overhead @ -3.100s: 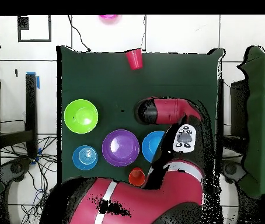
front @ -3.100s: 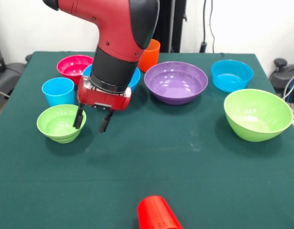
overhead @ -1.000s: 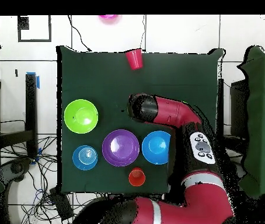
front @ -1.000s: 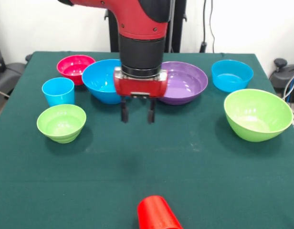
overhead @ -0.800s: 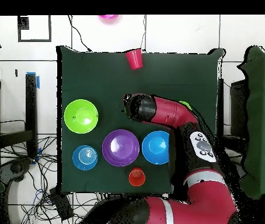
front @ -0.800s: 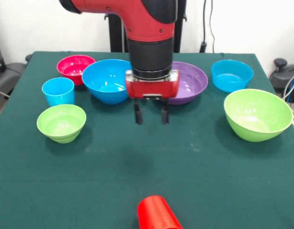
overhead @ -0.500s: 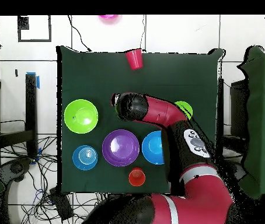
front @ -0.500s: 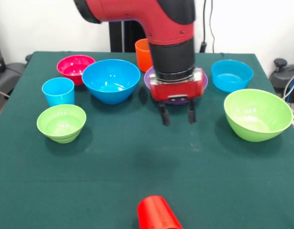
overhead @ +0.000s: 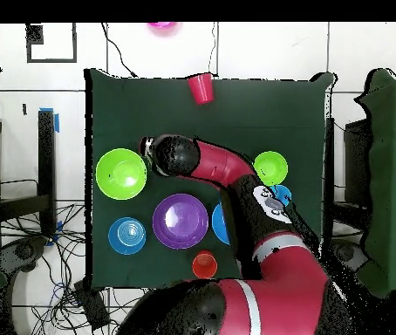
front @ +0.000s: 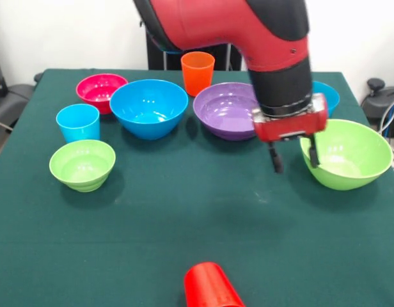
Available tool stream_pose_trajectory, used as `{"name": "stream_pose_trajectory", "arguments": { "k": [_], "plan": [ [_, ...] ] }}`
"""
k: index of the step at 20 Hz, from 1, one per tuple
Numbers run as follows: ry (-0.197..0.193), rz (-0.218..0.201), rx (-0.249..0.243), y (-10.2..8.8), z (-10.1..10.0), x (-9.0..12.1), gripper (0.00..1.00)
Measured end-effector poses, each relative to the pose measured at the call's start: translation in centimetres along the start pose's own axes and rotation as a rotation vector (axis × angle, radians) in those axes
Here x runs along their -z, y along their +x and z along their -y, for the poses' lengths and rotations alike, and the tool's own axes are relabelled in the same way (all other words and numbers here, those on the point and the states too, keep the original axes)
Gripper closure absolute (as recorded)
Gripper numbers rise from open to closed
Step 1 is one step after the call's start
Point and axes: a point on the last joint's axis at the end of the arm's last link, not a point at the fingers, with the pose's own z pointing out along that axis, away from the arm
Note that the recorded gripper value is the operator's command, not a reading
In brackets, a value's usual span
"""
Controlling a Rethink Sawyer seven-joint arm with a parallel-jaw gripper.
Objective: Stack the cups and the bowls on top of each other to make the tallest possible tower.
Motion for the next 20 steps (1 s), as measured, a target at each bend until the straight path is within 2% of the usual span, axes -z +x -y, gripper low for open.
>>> {"name": "stream_pose_trajectory", "arguments": {
  "k": [5,7,12,15,20],
  "plan": [
    [-0.054,-0.022,-0.014,0.5,-3.2,-1.3,0.0],
    [-0.088,-0.034,-0.014,0.8,-5.0,-1.9,0.0],
    [-0.126,-0.047,-0.007,1.1,-7.1,-2.6,0.0],
    [-0.136,-0.057,-0.005,1.6,-7.8,-3.1,0.0],
    [-0.129,-0.073,0.015,2.6,-8.9,-3.9,0.0]
  ]
}}
